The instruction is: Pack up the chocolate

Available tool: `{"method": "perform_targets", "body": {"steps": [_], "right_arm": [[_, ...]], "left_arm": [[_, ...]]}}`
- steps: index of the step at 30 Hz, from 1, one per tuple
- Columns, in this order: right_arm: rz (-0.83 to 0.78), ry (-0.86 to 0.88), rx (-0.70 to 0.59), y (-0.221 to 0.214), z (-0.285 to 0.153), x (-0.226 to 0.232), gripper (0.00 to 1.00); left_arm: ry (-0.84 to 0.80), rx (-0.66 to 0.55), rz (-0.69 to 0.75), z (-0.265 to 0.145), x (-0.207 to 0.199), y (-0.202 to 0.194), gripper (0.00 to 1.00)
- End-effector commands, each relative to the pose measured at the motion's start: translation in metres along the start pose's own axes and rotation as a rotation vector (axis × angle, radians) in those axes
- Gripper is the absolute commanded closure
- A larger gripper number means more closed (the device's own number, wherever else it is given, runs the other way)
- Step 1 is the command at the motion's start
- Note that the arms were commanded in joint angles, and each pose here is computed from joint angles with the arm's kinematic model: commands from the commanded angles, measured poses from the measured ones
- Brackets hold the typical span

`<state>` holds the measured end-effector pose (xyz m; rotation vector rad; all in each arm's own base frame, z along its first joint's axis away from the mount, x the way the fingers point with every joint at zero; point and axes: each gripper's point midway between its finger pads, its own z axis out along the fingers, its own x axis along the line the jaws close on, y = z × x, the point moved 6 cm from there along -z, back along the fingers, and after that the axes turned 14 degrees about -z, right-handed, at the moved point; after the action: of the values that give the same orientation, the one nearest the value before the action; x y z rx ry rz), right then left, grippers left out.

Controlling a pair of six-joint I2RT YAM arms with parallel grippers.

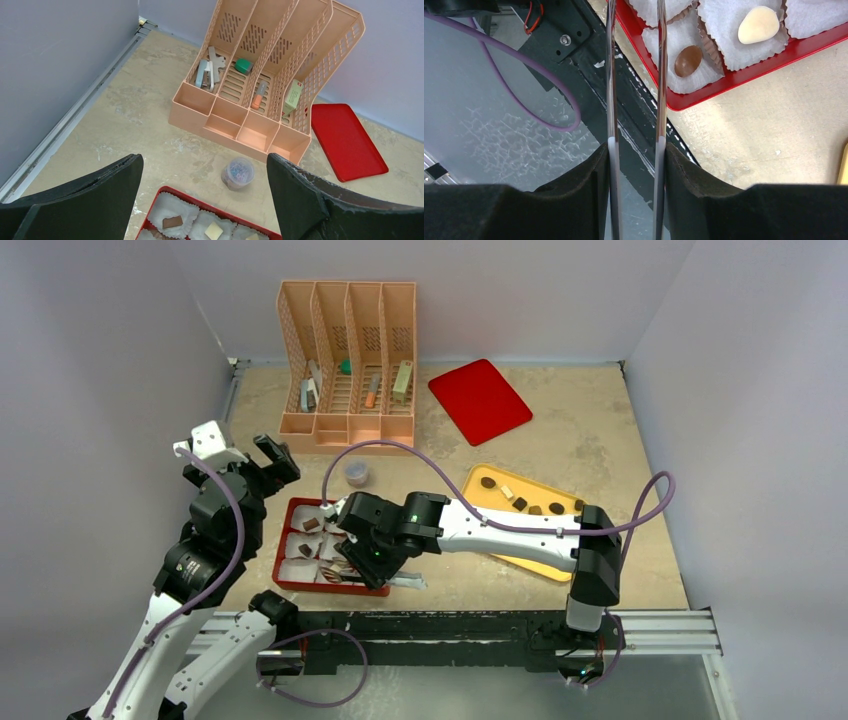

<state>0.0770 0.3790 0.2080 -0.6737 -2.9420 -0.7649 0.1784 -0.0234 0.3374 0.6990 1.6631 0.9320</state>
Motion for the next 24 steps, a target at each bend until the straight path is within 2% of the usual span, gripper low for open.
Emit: {"method": "perform_targets", "body": {"steps": [1, 24], "right_arm": [[0.003, 0.005, -0.051, 0.0120, -0.0156, 0.0041, 0.59], [0.004, 0.000, -0.062, 0.0154, -0.0173, 0.0042, 0.56]], "left_arm": [[-0.026, -0.036, -0.049, -0.0029, -0.0086, 0.0143, 0.07], [-0.031, -0.041, -0.043, -0.0029, -0.0097, 0.0162, 0.07]]}}
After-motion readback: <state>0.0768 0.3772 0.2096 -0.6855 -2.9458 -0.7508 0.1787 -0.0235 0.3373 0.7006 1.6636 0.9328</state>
